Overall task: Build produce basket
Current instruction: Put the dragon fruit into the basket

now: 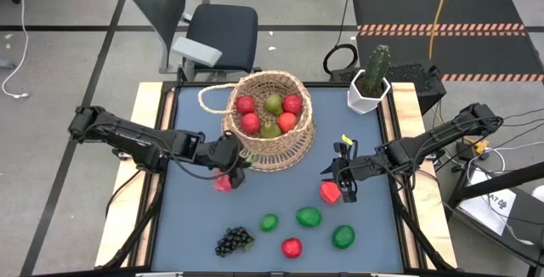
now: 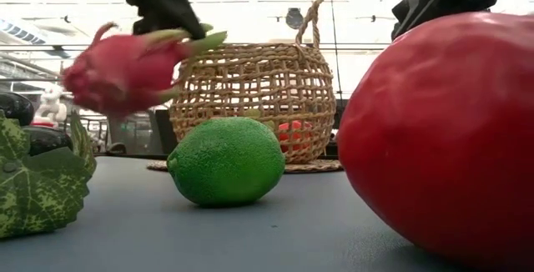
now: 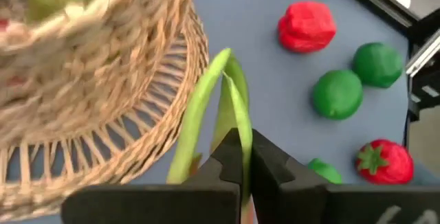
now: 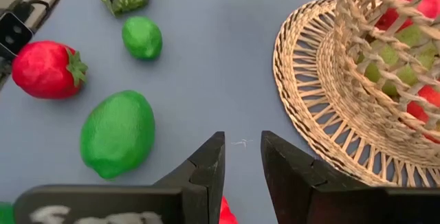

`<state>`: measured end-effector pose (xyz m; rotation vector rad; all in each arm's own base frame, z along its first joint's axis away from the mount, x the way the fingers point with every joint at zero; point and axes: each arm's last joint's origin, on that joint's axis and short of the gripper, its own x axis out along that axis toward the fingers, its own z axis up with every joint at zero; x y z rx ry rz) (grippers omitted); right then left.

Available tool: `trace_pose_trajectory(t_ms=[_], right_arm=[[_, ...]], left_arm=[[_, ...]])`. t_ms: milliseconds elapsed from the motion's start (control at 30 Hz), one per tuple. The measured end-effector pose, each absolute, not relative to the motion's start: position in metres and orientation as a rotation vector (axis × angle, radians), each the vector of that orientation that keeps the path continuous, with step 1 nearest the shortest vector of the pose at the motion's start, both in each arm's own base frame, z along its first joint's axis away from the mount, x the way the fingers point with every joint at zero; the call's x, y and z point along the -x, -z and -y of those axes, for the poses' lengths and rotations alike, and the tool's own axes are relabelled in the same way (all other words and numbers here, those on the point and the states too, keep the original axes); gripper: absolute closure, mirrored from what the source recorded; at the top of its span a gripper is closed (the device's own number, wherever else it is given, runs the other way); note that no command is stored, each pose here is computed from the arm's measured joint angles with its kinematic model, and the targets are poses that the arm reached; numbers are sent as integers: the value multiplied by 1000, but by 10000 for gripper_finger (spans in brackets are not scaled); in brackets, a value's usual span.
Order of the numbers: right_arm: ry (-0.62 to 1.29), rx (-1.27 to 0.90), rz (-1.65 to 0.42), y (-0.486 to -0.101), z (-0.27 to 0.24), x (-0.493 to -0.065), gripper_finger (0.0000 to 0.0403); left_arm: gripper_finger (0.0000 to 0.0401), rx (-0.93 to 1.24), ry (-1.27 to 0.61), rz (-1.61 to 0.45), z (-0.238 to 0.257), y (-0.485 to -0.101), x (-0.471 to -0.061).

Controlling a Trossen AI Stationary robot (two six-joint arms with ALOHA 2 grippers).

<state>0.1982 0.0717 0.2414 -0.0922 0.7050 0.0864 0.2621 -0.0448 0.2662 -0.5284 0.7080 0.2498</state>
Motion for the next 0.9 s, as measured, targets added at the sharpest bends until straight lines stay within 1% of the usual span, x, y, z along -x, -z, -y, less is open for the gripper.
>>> trace_pose_trajectory(t_ms=[67, 133, 367, 533, 600, 767, 900], right_arm=[[-86, 91, -702, -242, -72, -198, 312], [-86, 91, -702, -242, -72, -198, 312], [-88, 90, -693, -242, -72, -199, 312], [-91, 97, -688, -243, -72, -199, 312], [-91, 97, -688, -243, -72, -199, 312], [-92, 96, -683, -243, -72, -199, 312], [-94, 101, -683, -243, -72, -199, 312]], left_arm=[[390, 515, -255, -718, 43, -267, -258], [386, 523, -246, -680, 42, -271, -260], [396, 498, -226, -647, 39, -280, -254], [389, 494, -208, -592, 39, -291, -251], [388, 468, -221, -603, 38, -295, -249], [396, 415, -194, -546, 38, -320, -251], [393, 365, -188, -501, 37, -342, -251]])
